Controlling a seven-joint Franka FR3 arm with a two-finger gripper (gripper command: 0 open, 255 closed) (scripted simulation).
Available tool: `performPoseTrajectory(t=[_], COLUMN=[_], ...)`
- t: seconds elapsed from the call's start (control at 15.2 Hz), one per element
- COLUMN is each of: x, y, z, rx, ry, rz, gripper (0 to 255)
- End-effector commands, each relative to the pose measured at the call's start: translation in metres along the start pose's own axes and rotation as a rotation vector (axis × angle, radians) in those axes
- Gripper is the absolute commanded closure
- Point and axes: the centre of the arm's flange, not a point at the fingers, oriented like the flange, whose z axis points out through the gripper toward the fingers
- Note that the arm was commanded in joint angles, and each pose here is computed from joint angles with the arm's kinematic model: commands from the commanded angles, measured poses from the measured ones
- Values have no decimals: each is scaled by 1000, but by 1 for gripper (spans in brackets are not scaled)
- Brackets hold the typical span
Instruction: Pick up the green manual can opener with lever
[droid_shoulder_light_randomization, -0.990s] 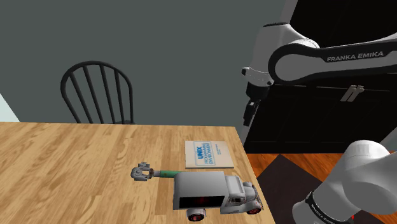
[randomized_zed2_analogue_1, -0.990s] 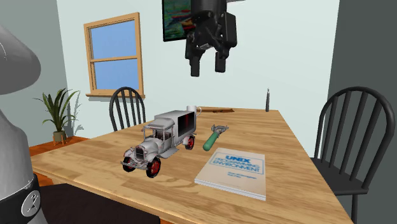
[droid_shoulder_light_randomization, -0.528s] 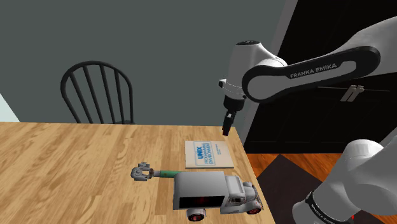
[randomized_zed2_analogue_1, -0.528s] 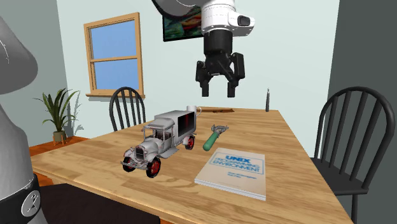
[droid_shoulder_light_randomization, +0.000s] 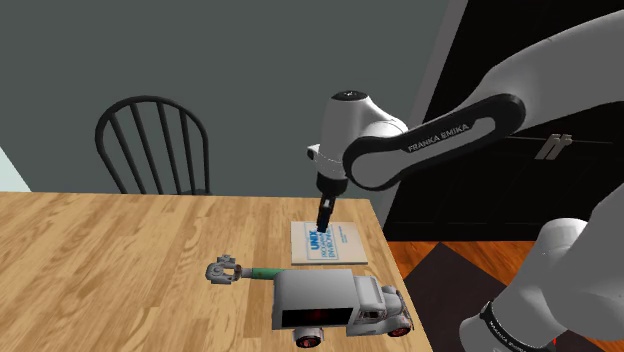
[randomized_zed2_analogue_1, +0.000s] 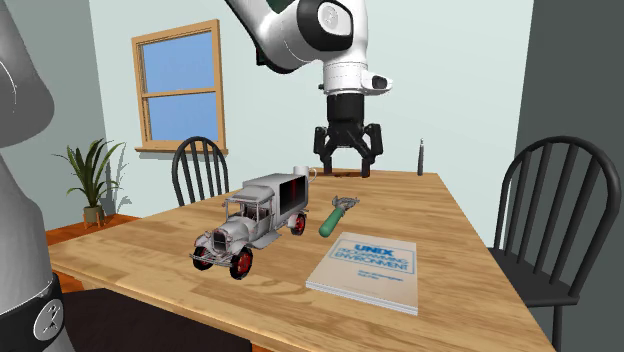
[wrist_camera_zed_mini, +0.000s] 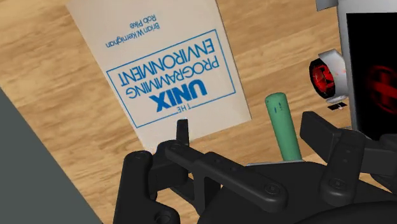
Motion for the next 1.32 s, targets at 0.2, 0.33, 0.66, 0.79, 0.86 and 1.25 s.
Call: performPoseTrajectory(t=[0.2, 0.33, 0.66, 0.79, 0.86, 1.25], x=[43, 59, 99, 114, 122, 133], y=[-33, -46, -81, -97, -105, -119], z=[36, 49, 82, 95, 102, 133], rx=[5, 6, 10, 12, 13, 14], ry=[28, 39, 66, 76, 82, 91], rz=[-95, -133, -228, -266, -285, -317], gripper=[0, 0, 0, 0, 0, 0])
